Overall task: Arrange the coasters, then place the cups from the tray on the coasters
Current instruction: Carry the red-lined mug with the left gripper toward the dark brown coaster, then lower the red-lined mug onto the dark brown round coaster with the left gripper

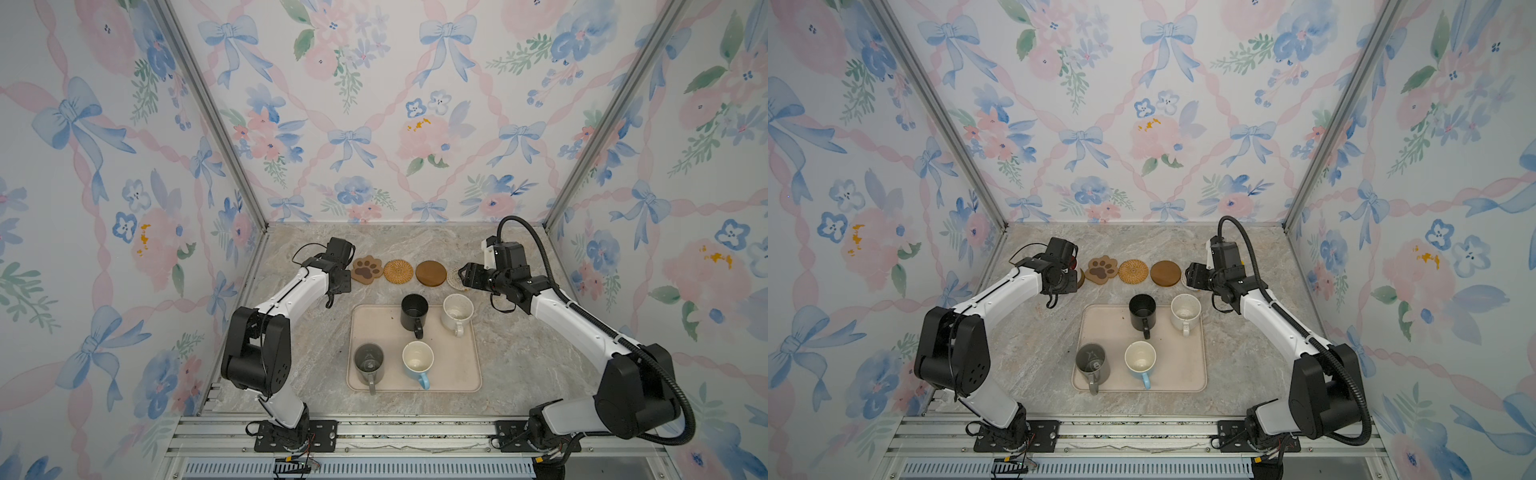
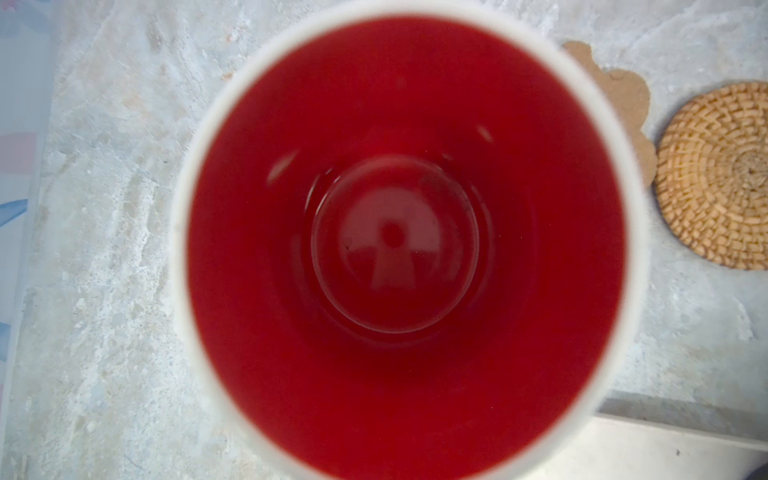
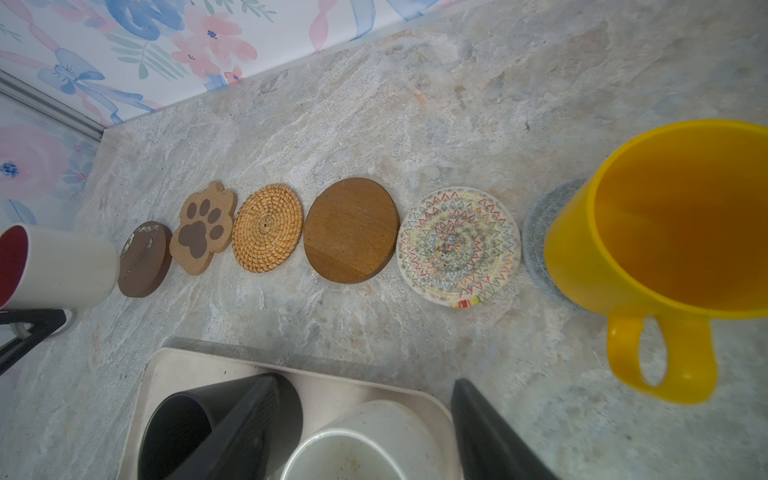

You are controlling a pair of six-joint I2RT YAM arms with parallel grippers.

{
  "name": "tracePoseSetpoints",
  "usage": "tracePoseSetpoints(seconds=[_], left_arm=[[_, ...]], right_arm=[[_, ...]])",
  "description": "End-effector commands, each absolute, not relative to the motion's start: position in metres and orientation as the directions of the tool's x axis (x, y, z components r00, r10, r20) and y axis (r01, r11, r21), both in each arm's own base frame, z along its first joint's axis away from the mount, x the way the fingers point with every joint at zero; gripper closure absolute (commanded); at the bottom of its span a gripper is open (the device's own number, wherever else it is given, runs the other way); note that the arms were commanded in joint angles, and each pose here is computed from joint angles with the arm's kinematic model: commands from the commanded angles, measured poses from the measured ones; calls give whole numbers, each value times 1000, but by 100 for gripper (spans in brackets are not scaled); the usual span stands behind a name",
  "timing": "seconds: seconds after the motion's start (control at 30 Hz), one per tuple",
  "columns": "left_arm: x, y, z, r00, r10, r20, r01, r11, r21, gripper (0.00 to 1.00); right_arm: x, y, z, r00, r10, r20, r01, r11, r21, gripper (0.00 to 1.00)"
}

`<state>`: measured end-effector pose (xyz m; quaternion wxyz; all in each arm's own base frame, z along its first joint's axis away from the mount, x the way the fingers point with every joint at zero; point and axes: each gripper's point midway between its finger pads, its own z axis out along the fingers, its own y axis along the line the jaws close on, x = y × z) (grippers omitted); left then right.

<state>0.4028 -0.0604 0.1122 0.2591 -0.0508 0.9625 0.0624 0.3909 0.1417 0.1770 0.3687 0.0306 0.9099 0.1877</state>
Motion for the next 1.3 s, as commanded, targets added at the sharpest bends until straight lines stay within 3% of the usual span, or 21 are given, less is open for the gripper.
tracePoseSetpoints(seconds=[0.0, 1.27], left_arm=[[432, -65, 133, -808, -68, -585, -123, 991, 54, 100], [452, -46, 86, -849, -137, -510, -172, 985, 23, 100]], right_arm=[[388, 135, 171, -738, 188, -648, -69, 934, 351, 31], [389, 134, 165, -756, 176, -631, -68, 937, 344, 31]])
